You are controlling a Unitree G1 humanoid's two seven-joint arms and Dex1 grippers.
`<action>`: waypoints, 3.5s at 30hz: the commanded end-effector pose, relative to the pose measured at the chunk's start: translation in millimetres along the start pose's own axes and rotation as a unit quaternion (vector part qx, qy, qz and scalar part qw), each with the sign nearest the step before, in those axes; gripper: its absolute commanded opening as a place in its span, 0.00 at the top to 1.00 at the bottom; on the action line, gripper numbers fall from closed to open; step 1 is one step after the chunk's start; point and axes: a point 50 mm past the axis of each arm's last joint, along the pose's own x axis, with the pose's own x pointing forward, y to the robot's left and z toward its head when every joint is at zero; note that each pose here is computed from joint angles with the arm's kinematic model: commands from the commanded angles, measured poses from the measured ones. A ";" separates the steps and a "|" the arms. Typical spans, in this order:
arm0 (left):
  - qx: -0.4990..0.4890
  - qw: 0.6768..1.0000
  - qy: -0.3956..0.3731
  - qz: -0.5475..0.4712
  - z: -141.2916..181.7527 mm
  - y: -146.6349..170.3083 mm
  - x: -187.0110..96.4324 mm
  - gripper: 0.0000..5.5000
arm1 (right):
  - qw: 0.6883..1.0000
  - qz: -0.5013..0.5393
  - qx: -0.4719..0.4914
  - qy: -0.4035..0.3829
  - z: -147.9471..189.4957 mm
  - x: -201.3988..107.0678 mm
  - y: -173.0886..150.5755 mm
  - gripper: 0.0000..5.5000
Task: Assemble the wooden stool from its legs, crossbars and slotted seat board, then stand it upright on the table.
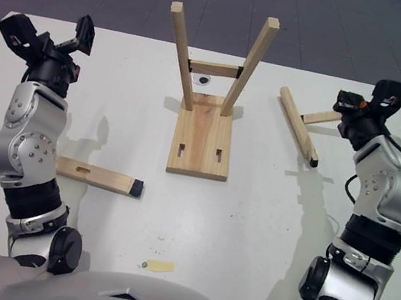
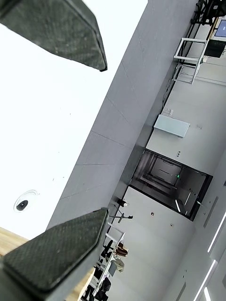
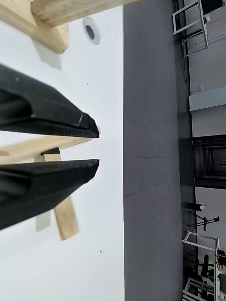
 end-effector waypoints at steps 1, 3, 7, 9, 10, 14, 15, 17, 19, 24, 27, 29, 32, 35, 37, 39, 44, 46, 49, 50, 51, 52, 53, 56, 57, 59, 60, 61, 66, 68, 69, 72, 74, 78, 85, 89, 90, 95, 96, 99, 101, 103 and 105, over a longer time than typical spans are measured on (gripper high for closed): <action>0.002 1.000 0.011 -0.012 -1.9 -5.8 0.6 0.02 | 0.999 0.011 -0.037 0.033 -21.0 -2.8 5.0 1.00; 0.003 1.000 0.013 -0.015 -2.1 -7.2 1.0 0.02 | 0.998 0.014 -0.044 0.047 -28.3 -3.4 5.7 1.00; 0.005 1.000 0.013 -0.017 -1.7 -7.9 1.9 0.02 | 0.995 0.008 -0.072 0.068 -35.3 -2.0 -2.2 0.91; 0.004 1.000 0.012 -0.015 -2.2 -7.7 2.2 0.02 | 0.994 0.009 -0.073 0.079 -37.2 3.4 -6.7 0.85; 0.004 1.000 0.012 -0.015 -2.6 -8.0 2.3 0.02 | 0.993 0.006 -0.080 0.083 -38.5 7.2 -9.3 0.83; 0.005 1.000 0.010 -0.020 -1.9 -10.2 3.1 0.02 | 0.992 -0.005 -0.086 0.096 -39.0 15.1 -26.2 0.69; 0.005 1.000 0.010 -0.019 -2.1 -9.7 2.9 0.02 | 0.991 -0.009 -0.087 0.102 -40.1 17.0 -30.7 0.66; 0.004 1.000 0.012 -0.019 -3.7 -10.2 2.5 0.02 | 0.989 -0.013 -0.089 0.116 -43.5 19.7 -37.6 0.60; 0.004 1.000 0.014 -0.020 -5.0 -11.4 2.1 0.02 | 0.987 -0.014 -0.093 0.127 -47.3 21.9 -42.1 0.56; 0.006 1.000 0.017 -0.020 -5.7 -11.4 1.8 0.02 | 0.984 0.008 -0.091 0.151 -58.7 24.8 -41.9 0.40; 0.008 1.000 0.019 -0.022 -5.7 -11.2 2.1 0.02 | 0.982 0.012 -0.085 0.168 -67.4 24.0 -42.9 0.32; 0.009 0.999 0.021 -0.023 -6.0 -11.3 2.5 0.02 | 0.980 0.010 -0.084 0.179 -73.1 24.8 -43.0 0.27; 0.010 0.999 0.022 -0.026 -5.6 -12.1 3.5 0.02 | 0.979 0.005 -0.067 0.192 -79.8 27.7 -42.3 0.18; 0.011 0.999 0.020 -0.028 -4.3 -12.9 5.1 0.02 | 0.978 0.009 -0.064 0.200 -83.6 30.6 -40.5 0.18; 0.011 0.999 0.019 -0.029 -3.9 -13.1 5.6 0.02 | 0.977 0.013 -0.065 0.202 -83.8 32.0 -39.3 0.23; 0.011 0.999 0.019 -0.029 -4.1 -13.3 5.6 0.02 | 0.977 0.021 -0.063 0.201 -82.9 33.4 -37.2 0.29; 0.011 0.999 0.020 -0.030 -4.7 -14.0 5.5 0.02 | 0.975 0.025 -0.066 0.209 -85.5 34.3 -35.4 0.44; 0.011 0.999 0.020 -0.030 -4.7 -13.9 5.7 0.02 | 0.974 0.027 -0.065 0.213 -86.5 34.3 -34.9 0.50; 0.011 0.999 0.020 -0.031 -4.6 -13.9 6.3 0.02 | 0.974 0.027 -0.057 0.217 -86.8 34.2 -34.1 0.59; 0.012 0.999 0.020 -0.031 -4.5 -13.9 6.5 0.02 | 0.974 0.026 -0.055 0.217 -86.5 34.2 -34.1 0.61; 0.012 0.999 0.019 -0.031 -4.4 -14.0 6.6 0.02 | 0.974 0.025 -0.054 0.218 -86.3 34.1 -34.1 0.64; 0.012 0.999 0.019 -0.031 -4.3 -13.9 6.6 0.02 | 0.974 0.025 -0.052 0.218 -86.0 34.2 -34.0 0.68; 0.012 0.999 0.019 -0.031 -4.2 -13.9 6.7 0.02 | 0.974 0.024 -0.050 0.218 -85.8 34.3 -34.1 0.70; 0.011 0.999 0.018 -0.031 -4.0 -14.2 7.4 0.02 | 0.975 0.026 -0.049 0.217 -84.8 34.7 -33.4 0.80; 0.011 0.999 0.018 -0.032 -4.0 -14.4 7.6 0.02 | 0.975 0.027 -0.048 0.217 -84.7 34.7 -33.2 0.81; 0.011 0.999 0.018 -0.031 -4.0 -14.2 7.7 0.02 | 0.975 0.027 -0.047 0.216 -84.7 35.0 -32.5 0.81; 0.011 0.999 0.018 -0.031 -3.9 -14.0 7.8 0.02 | 0.975 0.026 -0.044 0.215 -85.3 34.7 -32.6 0.81; 0.012 0.999 0.017 -0.030 -3.8 -13.7 7.9 0.02 | 0.976 0.025 -0.042 0.212 -86.1 34.1 -32.7 0.81; 0.013 0.999 0.019 -0.032 -3.5 -13.2 8.9 0.02 | 0.986 -0.010 -0.062 0.156 -82.7 28.1 -35.9 0.81; 0.014 0.999 0.019 -0.032 -3.0 -13.0 9.3 0.02 | 0.992 -0.035 -0.062 0.102 -73.8 23.9 -35.0 0.81; 0.014 0.999 0.020 -0.032 -3.0 -13.1 9.6 0.02 | 0.995 -0.045 -0.061 0.068 -67.2 21.4 -32.9 0.81; 0.019 0.999 0.021 -0.036 -0.4 -11.6 10.7 0.02 | 0.993 -0.074 -0.069 -0.060 -39.1 7.6 -28.6 0.81; -0.003 0.999 0.014 -0.034 9.4 -3.3 11.7 0.02 | 0.979 -0.073 -0.087 -0.168 -9.7 -7.5 -22.2 0.81; -0.143 0.972 0.007 -0.189 44.4 -15.6 4.2 0.02 | 0.926 0.034 -0.174 -0.333 50.4 -32.4 29.2 0.81; -0.273 0.866 0.044 -0.416 92.4 -68.8 -16.3 0.02 | 0.838 0.176 -0.237 -0.458 107.8 -46.2 110.9 0.81; -0.305 0.853 0.079 -0.417 94.7 -77.8 -11.4 0.02 | 0.816 0.222 -0.256 -0.468 100.0 -45.1 147.7 0.81; -0.320 0.844 0.082 -0.424 97.1 -81.6 -13.1 0.02 | 0.810 0.228 -0.266 -0.469 95.7 -44.1 155.7 0.81; -0.386 0.806 0.124 -0.430 93.9 -105.2 -17.1 0.02 | 0.799 0.203 -0.315 -0.470 74.9 -38.7 172.8 0.81; -0.387 0.808 0.132 -0.423 91.2 -106.4 -16.3 0.02 | 0.803 0.192 -0.315 -0.468 73.0 -37.3 172.6 0.81; -0.375 0.818 0.146 -0.410 84.9 -104.0 -18.7 0.02 | 0.804 0.153 -0.331 -0.469 70.1 -32.5 172.6 0.81; -0.372 0.824 0.155 -0.399 81.0 -101.4 -17.7 0.02 | 0.799 0.121 -0.351 -0.472 68.8 -30.2 171.5 0.81; -0.381 0.823 0.155 -0.391 81.5 -100.8 -14.3 0.02 | 0.782 0.081 -0.393 -0.477 66.8 -27.9 169.7 0.81; -0.397 0.823 0.139 -0.382 86.6 -100.2 -10.8 0.02 | 0.769 0.056 -0.421 -0.478 62.3 -25.8 168.7 0.81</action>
